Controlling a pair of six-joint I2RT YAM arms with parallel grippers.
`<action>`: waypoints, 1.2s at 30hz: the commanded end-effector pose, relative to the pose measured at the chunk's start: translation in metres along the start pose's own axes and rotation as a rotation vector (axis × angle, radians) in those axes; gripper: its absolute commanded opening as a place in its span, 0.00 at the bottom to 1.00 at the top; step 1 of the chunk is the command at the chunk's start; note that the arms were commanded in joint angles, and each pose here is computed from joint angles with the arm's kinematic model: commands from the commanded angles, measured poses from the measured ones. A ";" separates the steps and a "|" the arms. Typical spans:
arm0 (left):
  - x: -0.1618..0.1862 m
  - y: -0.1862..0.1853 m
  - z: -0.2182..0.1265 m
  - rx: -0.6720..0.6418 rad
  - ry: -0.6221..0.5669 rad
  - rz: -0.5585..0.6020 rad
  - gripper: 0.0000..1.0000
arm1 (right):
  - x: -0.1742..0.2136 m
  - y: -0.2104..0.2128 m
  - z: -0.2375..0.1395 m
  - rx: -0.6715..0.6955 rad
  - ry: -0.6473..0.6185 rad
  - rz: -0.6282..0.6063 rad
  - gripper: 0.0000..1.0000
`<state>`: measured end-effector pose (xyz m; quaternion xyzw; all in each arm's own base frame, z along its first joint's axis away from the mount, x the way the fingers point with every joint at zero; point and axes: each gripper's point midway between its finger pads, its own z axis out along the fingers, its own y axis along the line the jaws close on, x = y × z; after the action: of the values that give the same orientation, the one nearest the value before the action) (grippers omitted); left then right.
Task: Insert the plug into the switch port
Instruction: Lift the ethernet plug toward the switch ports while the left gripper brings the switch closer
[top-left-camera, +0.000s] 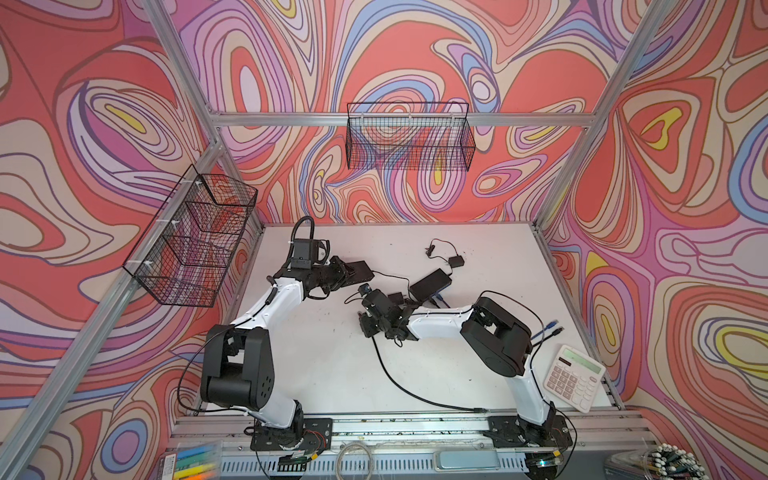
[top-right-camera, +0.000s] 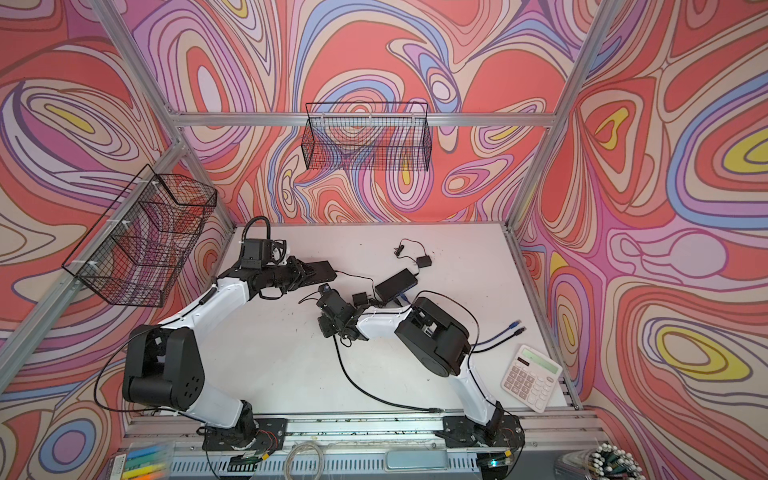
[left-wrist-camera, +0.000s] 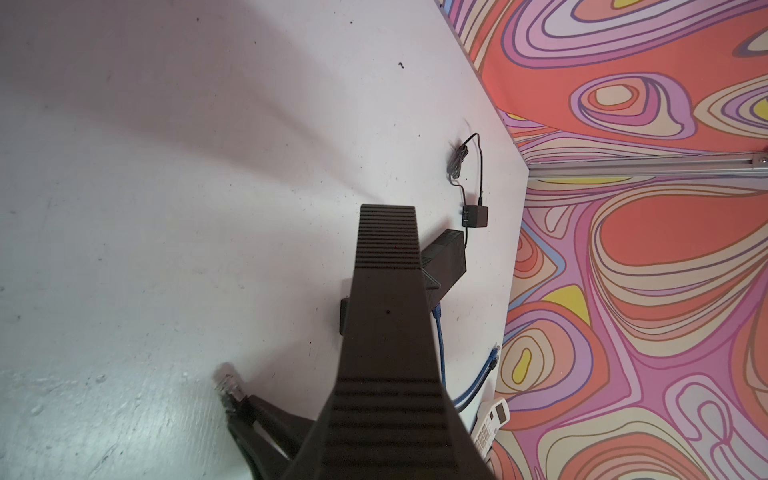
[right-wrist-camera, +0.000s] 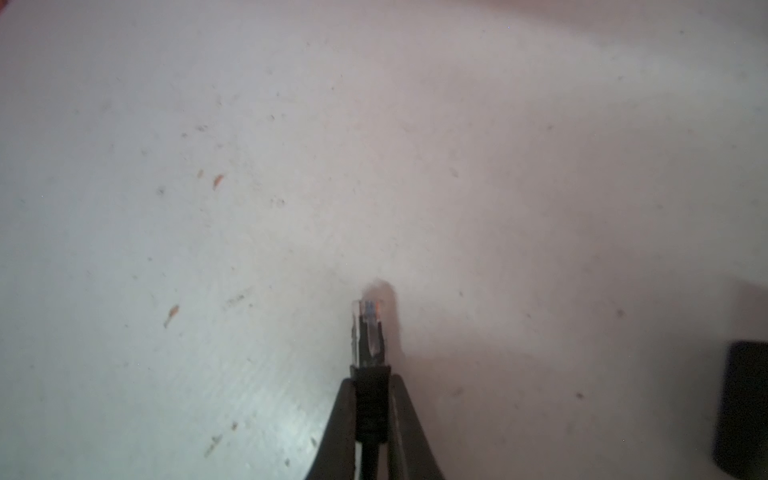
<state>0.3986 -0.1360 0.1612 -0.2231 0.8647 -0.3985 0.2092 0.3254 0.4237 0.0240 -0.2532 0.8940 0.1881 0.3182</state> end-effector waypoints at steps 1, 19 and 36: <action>-0.009 -0.016 -0.013 0.085 -0.086 -0.021 0.13 | 0.013 -0.021 -0.018 0.079 0.006 -0.079 0.00; 0.010 0.014 -0.008 0.121 -0.164 -0.146 0.13 | -0.039 0.018 -0.075 0.031 -0.156 -0.080 0.00; 0.023 0.025 -0.008 0.101 -0.139 -0.148 0.12 | -0.072 0.035 -0.095 -0.006 -0.223 -0.091 0.00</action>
<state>0.3685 -0.1277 0.1279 -0.3129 0.8170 -0.4270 0.2287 0.3097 0.4224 0.1233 -0.2681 0.8517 0.1930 0.4068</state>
